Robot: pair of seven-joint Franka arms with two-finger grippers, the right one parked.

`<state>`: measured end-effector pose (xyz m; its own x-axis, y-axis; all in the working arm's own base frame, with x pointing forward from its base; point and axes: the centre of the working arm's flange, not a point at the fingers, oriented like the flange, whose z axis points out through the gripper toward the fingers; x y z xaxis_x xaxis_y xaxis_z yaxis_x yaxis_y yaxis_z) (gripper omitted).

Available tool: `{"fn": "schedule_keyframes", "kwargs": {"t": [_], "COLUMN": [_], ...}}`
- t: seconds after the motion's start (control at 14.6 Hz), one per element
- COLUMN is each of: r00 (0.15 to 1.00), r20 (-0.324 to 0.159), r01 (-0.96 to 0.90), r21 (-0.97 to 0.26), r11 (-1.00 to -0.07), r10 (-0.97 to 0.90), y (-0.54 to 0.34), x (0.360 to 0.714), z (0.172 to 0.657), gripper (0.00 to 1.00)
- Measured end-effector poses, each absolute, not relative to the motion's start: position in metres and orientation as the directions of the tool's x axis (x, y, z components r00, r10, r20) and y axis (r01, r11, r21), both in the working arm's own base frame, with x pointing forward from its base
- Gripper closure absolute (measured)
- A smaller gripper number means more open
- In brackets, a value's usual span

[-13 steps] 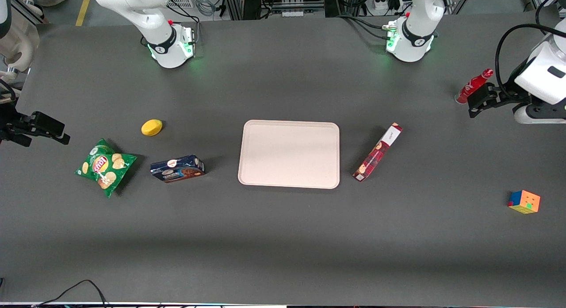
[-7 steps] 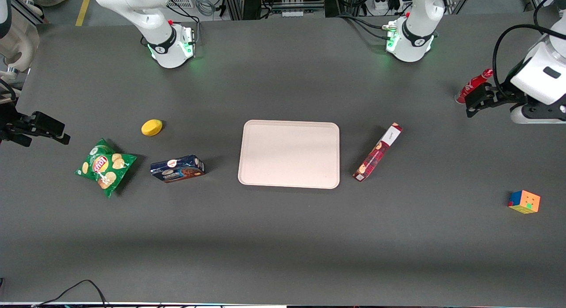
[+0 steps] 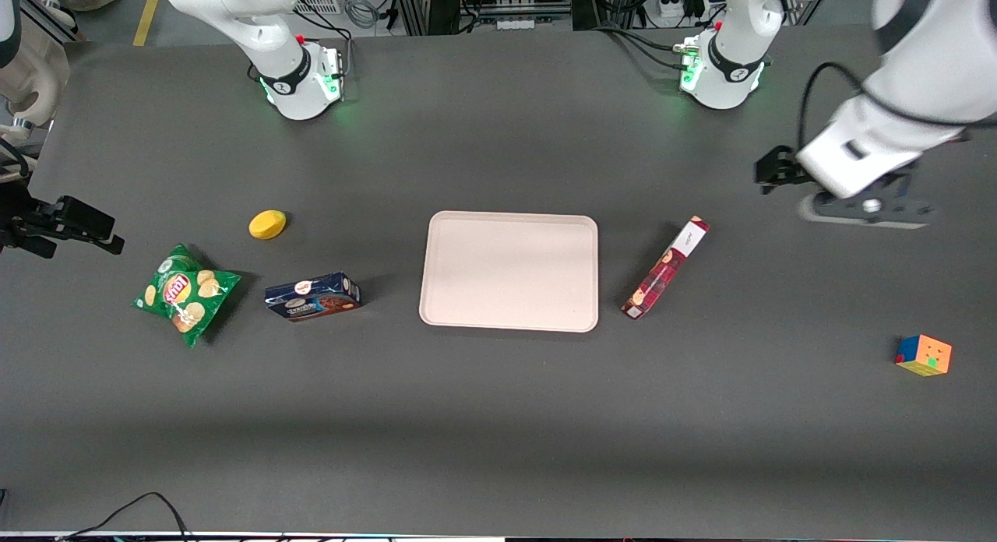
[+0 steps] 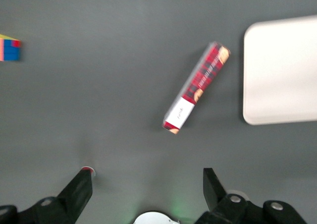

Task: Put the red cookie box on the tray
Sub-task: 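Move the left gripper down over the red plaid cookie box, then close the left gripper on the end of the cookie box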

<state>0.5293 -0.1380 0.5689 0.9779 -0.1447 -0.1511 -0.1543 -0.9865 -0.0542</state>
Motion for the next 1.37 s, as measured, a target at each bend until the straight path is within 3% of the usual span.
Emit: {"fn": "schedule_keyframes", "kwargs": {"t": [0.27, 0.41, 0.69, 1.1, 1.37], "r00": [0.934, 0.919, 0.890, 0.885, 0.884], "r20": [-0.226, -0.233, -0.146, -0.025, 0.013], "r01": [-0.296, -0.337, -0.439, -0.466, -0.467], "r21": [-0.053, -0.049, -0.018, -0.011, -0.003], "r11": [-0.954, -0.940, -0.898, -0.885, -0.884], "r10": [-0.277, -0.318, -0.432, -0.466, -0.467], "y": [-0.210, -0.230, -0.224, -0.209, -0.212], "x": [0.511, 0.501, 0.495, 0.499, 0.502], "z": [0.467, 0.418, 0.352, 0.295, 0.255], "gripper": [0.00, 0.00, 0.00, 0.00, 0.00]}}
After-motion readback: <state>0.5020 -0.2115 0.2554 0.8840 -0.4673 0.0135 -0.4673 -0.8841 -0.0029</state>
